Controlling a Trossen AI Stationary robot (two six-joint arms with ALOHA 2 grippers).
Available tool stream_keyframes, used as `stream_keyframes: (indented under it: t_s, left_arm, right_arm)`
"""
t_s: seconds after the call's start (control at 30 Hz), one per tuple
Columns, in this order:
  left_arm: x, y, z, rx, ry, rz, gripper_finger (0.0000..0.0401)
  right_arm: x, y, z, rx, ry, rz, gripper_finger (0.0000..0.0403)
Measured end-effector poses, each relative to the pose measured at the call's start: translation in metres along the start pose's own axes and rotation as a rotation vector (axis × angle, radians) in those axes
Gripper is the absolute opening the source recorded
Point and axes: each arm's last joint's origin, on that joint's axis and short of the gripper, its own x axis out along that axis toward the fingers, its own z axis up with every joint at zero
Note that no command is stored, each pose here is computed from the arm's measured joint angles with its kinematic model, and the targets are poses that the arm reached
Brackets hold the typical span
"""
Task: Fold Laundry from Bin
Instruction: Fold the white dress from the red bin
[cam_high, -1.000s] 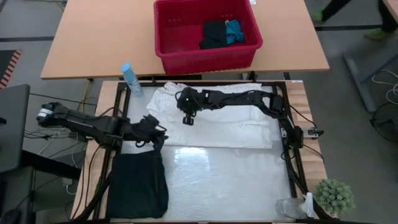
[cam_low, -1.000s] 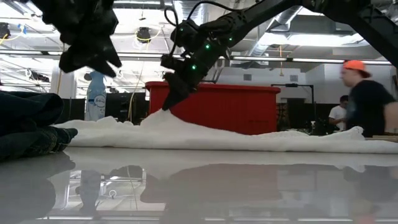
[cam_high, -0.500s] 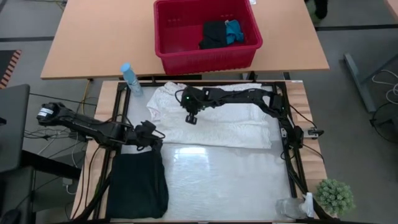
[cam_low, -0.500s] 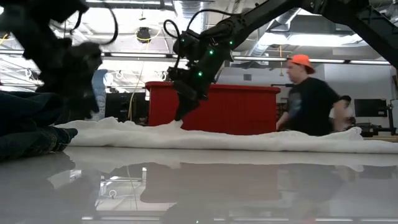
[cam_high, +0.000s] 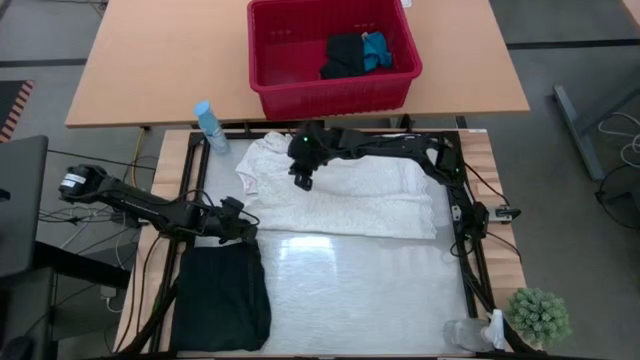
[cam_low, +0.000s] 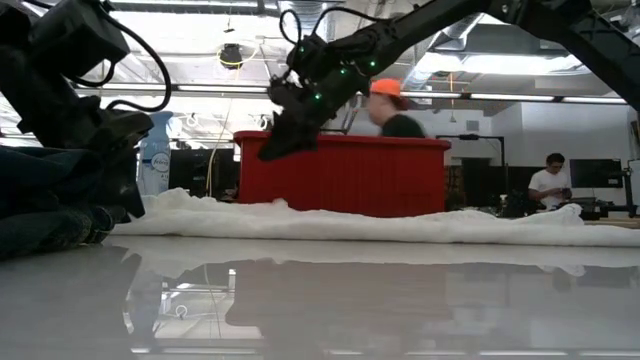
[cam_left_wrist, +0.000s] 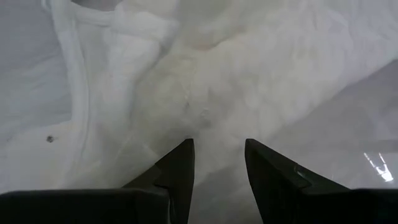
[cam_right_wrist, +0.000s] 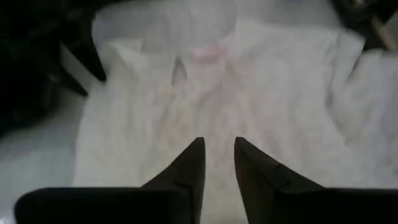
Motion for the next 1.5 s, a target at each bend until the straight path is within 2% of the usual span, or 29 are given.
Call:
stream_keyframes:
  t_s: [0.1, 0.2, 0.37, 0.5, 0.7, 0.77, 1.13, 1.33, 1.5]
  left_arm:
    - [0.000, 0.000, 0.000, -0.011, -0.004, 0.000, 0.0133]
    - [0.000, 0.000, 0.000, -0.015, 0.001, 0.001, 0.0133]
    - [0.000, 0.000, 0.000, -0.016, 0.003, -0.002, 0.0133]
    - [0.000, 0.000, 0.000, -0.029, 0.003, -0.001, 0.0133]
    - [0.000, 0.000, 0.000, -0.061, 0.006, -0.005, 0.0133]
    - [0.000, -0.001, 0.000, -0.069, 0.007, -0.007, 0.0133]
    - [-0.001, -0.002, -0.002, -0.072, 0.034, -0.025, 0.0133]
    - [-0.001, -0.002, -0.003, -0.070, 0.036, -0.025, 0.0133]
    - [-0.001, -0.002, -0.003, -0.065, 0.038, -0.020, 0.0133]
  right_arm:
    - [0.003, 0.002, 0.005, -0.047, -0.039, -0.018, 0.0145]
    - [0.003, -0.001, 0.007, -0.056, -0.043, -0.131, 0.0182]
    - [0.001, -0.007, 0.016, -0.131, -0.142, -0.090, 0.0219]
    - [0.012, -0.003, 0.018, -0.170, -0.203, -0.079, 0.0221]
    - [0.038, 0.001, 0.013, -0.104, -0.219, -0.031, 0.0221]
    - [0.043, 0.002, 0.021, -0.120, -0.276, -0.041, 0.0221]
    - [0.097, 0.001, 0.009, -0.100, -0.164, 0.009, 0.0221]
    - [0.108, 0.000, 0.000, -0.094, -0.126, 0.010, 0.0216]
    - [0.110, -0.004, -0.005, -0.086, -0.092, 0.007, 0.0190]
